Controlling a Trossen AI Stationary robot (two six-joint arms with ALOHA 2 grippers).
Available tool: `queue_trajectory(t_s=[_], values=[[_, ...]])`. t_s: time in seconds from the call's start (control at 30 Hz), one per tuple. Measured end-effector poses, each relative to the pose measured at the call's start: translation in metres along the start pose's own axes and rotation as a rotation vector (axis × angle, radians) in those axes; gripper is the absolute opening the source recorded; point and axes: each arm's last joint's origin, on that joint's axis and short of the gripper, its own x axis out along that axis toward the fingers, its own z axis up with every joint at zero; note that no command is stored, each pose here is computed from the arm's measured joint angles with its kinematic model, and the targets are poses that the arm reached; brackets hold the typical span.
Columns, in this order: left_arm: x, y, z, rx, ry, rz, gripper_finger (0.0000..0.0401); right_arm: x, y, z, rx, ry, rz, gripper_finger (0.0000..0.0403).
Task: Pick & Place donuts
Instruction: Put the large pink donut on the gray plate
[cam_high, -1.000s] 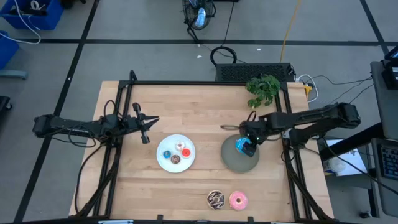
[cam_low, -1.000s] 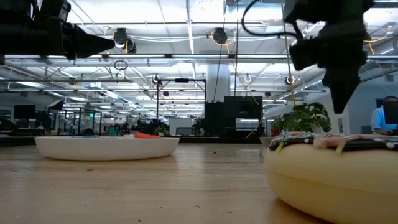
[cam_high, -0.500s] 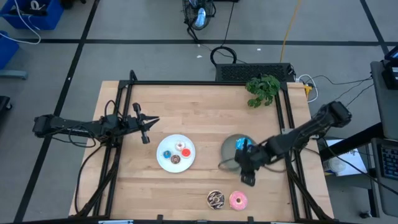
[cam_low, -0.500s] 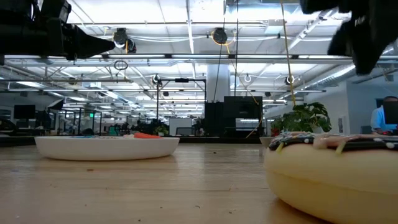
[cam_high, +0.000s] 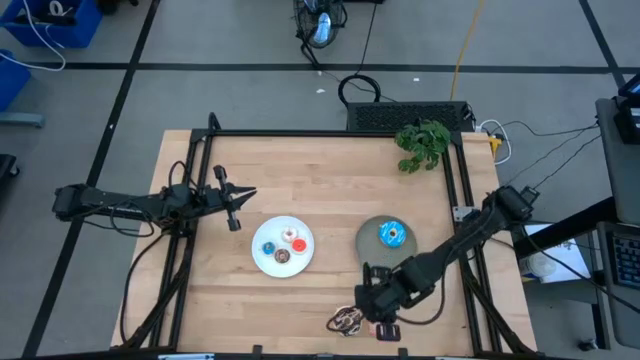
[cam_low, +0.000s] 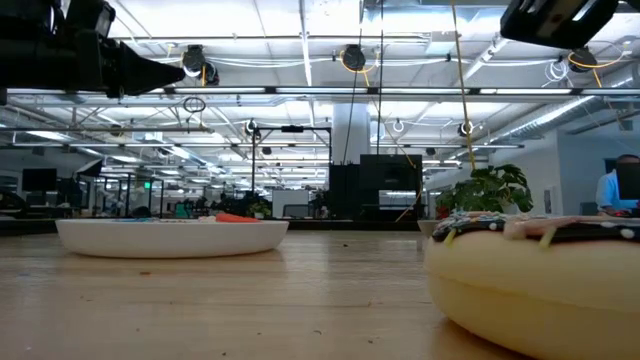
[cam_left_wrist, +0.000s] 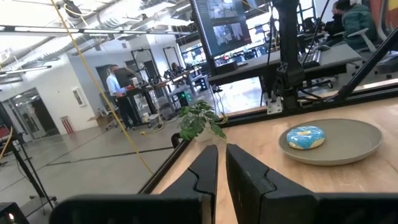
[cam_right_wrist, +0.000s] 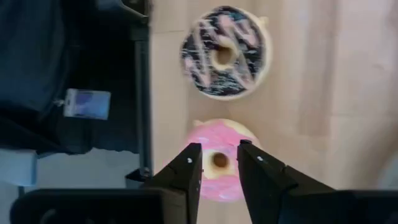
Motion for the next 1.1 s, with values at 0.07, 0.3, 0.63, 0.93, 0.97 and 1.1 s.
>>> queue_trajectory(t_s=[0.07, 0.3, 0.63, 0.93, 0.97, 1.1], values=[[0.0, 0.0, 0.0, 0.0, 0.001, 0.0, 0.004, 0.003, 0.002, 0.001, 0.01, -0.01, 0.009, 0.0084], [0.0, 0.0, 0.0, 0.008, 0.002, 0.0, 0.004, 0.009, -0.003, 0.003, 0.052, -0.041, -0.077, 0.0071], [0.0, 0.0, -0.001, 0.009, 0.007, -0.002, 0.004, 0.013, -0.02, -0.012, 0.04, 0.087, -0.315, 0.0108], [0.0, -0.001, -0.002, 0.023, 0.02, -0.006, 0.004, 0.019, -0.008, -0.017, -0.031, 0.077, -0.285, 0.0228], [0.0, -0.001, -0.002, 0.025, 0.021, -0.007, 0.004, 0.019, -0.006, -0.019, -0.038, 0.079, -0.283, 0.0238], [0.0, -0.001, -0.002, 0.027, 0.021, -0.007, 0.004, 0.023, 0.004, -0.028, -0.056, 0.089, -0.277, 0.0261]])
